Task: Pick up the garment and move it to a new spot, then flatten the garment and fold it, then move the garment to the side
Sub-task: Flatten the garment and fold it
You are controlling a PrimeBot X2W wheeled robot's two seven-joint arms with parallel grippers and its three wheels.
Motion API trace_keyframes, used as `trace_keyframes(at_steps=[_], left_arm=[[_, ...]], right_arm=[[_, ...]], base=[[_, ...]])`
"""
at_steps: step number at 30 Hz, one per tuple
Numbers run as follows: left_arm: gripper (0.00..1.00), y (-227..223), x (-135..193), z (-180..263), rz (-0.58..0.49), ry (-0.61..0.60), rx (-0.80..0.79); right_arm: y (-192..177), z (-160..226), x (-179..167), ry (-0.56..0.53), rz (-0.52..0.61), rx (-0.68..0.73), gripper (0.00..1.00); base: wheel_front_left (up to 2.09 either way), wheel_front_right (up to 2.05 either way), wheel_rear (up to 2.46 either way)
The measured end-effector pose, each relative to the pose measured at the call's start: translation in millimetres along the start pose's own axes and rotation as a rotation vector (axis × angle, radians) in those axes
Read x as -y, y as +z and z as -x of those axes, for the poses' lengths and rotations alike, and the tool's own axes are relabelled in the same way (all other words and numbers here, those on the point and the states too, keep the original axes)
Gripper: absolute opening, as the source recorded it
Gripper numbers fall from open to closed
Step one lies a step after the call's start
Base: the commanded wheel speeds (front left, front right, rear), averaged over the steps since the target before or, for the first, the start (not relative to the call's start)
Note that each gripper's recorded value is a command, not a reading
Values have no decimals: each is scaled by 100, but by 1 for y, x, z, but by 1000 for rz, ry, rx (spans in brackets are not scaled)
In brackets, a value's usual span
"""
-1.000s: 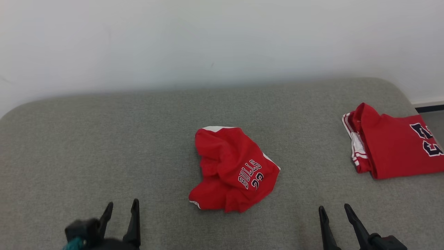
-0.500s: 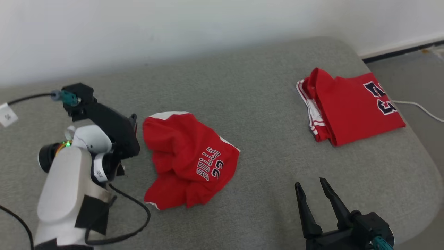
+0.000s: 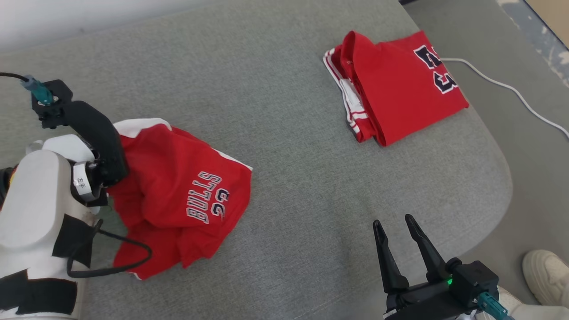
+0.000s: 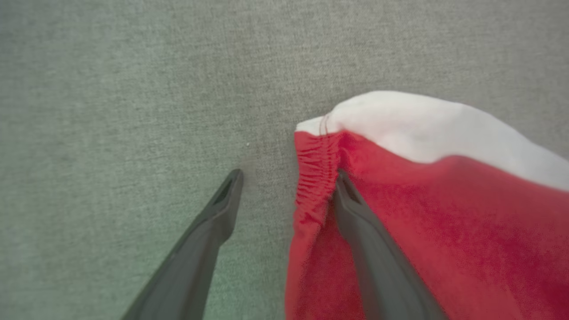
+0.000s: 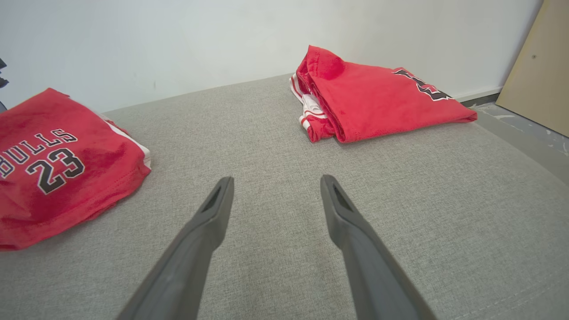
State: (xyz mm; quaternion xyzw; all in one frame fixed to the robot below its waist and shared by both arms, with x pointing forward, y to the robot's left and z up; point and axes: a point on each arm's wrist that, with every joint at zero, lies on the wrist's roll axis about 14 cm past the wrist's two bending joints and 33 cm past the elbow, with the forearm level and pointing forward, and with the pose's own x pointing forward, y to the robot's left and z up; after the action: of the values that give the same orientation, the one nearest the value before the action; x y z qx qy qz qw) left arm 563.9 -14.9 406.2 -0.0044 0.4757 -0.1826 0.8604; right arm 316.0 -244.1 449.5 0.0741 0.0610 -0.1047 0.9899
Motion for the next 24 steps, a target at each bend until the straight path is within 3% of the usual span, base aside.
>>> trace_keyframes(at_steps=[5, 6, 9, 14, 17, 24], left_arm=[[100, -8, 23, -13, 6, -76, -56], [94, -7, 26, -12, 5, -93, -51], [0, -11, 37, -8, -4, -139, -53], [0, -23, 55, 1, -29, -191, -68], [0, -11, 62, 9, -32, -213, 15], [0, 68, 113, 65, -30, -391, 414]], right_arm=[[-3, 0, 5, -19, 9, -14, 100], [-3, -1, 4, -16, 11, -16, 100], [-1, -2, -1, 0, 13, -8, 100], [2, -3, -5, 18, 14, 6, 100], [4, -2, -6, 25, 14, 14, 100], [9, 2, -7, 29, 7, 34, 100]], base=[[0, 0, 0], [0, 0, 0], [0, 0, 0], [0, 0, 0], [0, 0, 0], [0, 0, 0]])
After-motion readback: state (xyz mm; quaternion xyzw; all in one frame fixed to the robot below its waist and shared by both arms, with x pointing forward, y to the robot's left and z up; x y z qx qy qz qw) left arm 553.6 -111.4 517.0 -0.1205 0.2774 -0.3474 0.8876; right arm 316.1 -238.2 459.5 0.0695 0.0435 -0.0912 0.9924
